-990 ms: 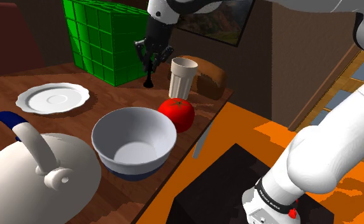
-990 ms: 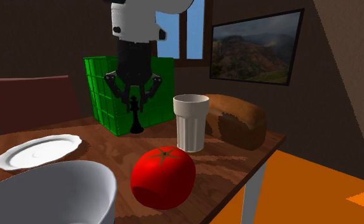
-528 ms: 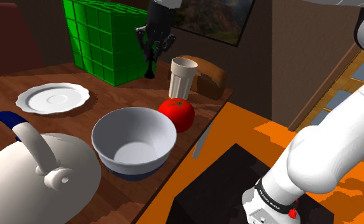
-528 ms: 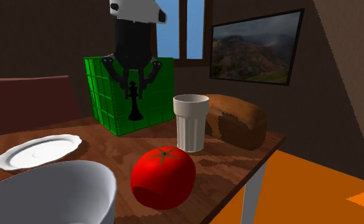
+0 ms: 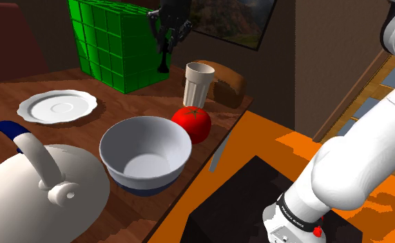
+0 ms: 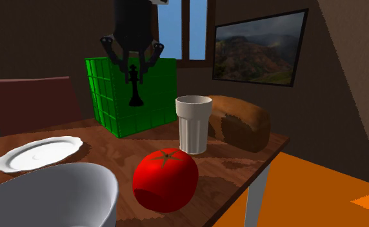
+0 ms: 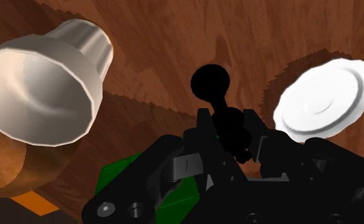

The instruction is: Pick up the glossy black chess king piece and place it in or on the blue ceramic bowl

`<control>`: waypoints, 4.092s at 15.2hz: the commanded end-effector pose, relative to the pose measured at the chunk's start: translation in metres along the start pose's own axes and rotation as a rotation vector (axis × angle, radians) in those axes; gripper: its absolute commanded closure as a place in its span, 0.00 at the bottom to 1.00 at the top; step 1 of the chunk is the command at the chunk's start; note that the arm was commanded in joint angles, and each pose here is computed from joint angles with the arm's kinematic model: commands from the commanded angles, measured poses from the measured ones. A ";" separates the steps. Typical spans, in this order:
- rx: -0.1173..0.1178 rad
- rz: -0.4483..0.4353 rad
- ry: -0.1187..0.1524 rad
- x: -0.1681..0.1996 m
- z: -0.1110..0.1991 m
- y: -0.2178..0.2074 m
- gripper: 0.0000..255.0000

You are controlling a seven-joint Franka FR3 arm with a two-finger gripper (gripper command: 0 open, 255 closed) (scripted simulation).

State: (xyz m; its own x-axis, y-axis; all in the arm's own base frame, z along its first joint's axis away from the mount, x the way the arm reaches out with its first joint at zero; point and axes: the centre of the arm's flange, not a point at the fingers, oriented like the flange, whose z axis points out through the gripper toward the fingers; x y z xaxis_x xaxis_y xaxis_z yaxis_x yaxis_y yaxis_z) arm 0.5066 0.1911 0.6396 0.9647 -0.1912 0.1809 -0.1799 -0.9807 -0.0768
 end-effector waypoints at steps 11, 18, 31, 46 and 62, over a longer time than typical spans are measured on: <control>0.000 0.000 0.000 -0.109 -0.032 -0.069 1.00; 0.000 0.000 0.000 -0.187 -0.050 -0.116 1.00; 0.000 0.000 0.000 -0.231 -0.006 -0.132 1.00; 0.000 0.000 0.000 -0.237 0.030 -0.129 0.00; 0.000 0.000 0.000 -0.237 -0.020 -0.129 0.00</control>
State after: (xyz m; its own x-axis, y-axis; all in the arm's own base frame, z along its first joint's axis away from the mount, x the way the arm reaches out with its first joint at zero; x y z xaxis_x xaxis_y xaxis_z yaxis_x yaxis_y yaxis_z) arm 0.2970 0.3626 0.6258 0.9648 -0.1913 0.1807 -0.1800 -0.9807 -0.0767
